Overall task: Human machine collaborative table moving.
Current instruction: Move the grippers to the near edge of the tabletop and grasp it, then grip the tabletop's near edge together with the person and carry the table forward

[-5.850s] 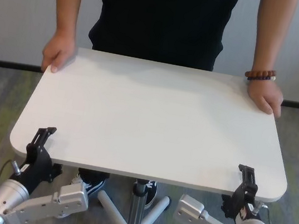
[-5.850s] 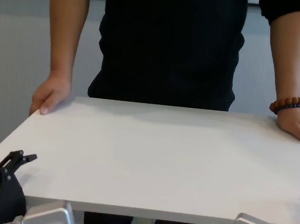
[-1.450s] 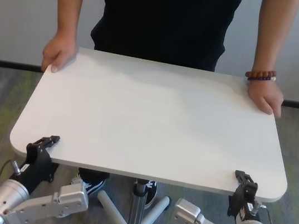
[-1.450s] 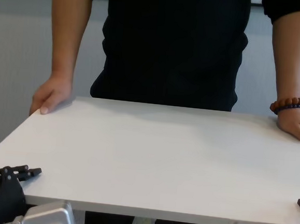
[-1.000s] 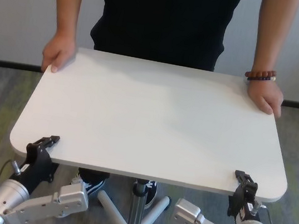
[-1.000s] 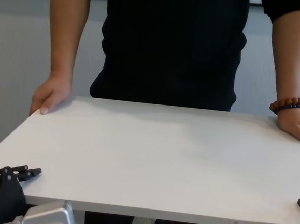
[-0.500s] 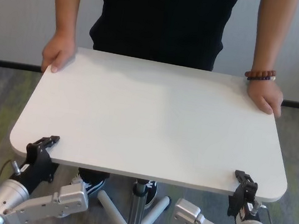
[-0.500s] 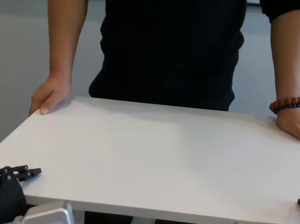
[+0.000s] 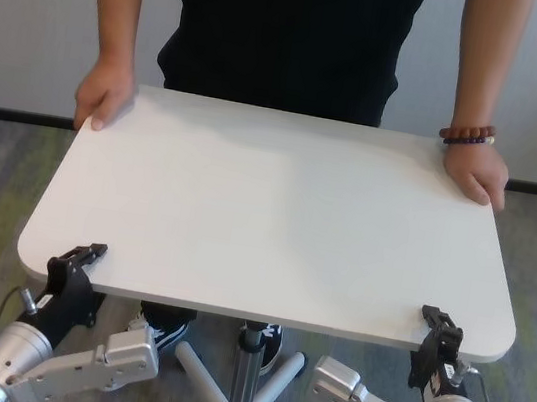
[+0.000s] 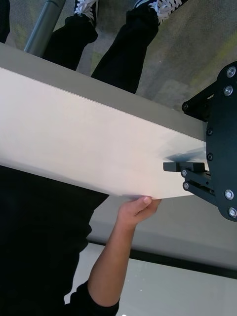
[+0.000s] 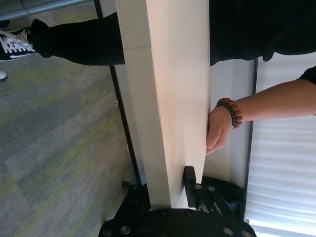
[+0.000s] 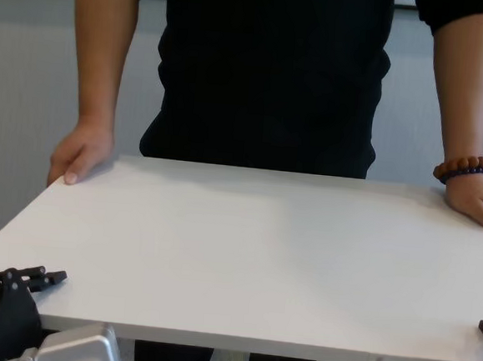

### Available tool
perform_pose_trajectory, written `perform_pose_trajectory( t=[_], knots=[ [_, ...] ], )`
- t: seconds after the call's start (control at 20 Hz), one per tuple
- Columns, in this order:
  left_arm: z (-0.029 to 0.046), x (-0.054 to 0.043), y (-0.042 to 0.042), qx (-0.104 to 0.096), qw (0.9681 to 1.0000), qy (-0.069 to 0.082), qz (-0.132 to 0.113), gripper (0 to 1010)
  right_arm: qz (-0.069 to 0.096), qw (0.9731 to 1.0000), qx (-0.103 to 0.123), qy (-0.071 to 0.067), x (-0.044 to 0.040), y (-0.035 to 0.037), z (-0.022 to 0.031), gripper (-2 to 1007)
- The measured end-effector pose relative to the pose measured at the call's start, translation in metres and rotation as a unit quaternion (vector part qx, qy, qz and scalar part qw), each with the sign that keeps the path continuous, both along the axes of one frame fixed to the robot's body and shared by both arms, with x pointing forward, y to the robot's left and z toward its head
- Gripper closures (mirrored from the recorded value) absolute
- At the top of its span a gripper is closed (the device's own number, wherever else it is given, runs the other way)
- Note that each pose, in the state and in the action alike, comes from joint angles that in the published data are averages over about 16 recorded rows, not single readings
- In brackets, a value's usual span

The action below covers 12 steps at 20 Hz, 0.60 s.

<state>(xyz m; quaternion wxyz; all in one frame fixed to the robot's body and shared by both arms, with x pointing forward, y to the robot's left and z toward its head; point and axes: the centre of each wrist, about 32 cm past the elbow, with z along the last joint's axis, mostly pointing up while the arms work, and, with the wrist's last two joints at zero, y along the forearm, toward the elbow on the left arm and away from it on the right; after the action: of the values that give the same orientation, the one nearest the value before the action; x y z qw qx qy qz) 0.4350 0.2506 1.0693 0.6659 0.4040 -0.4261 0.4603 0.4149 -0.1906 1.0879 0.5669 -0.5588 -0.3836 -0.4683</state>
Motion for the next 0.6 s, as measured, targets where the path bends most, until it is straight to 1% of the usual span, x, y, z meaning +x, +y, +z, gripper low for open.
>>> perform_pose_trajectory(
  t=[0.35, 0.6],
  knots=[
    [0.0, 0.0, 0.0, 0.0, 1.0, 0.0, 0.0, 664, 0.0, 1.0, 0.0, 0.0, 0.0, 0.0, 0.0, 717],
    [0.0003, -0.0004, 0.0001, 0.001, 1.0, -0.003, 0.001, 664, 0.0, 1.0, -0.003, -0.001, -0.0006, 0.0, 0.0004, 717]
  ],
)
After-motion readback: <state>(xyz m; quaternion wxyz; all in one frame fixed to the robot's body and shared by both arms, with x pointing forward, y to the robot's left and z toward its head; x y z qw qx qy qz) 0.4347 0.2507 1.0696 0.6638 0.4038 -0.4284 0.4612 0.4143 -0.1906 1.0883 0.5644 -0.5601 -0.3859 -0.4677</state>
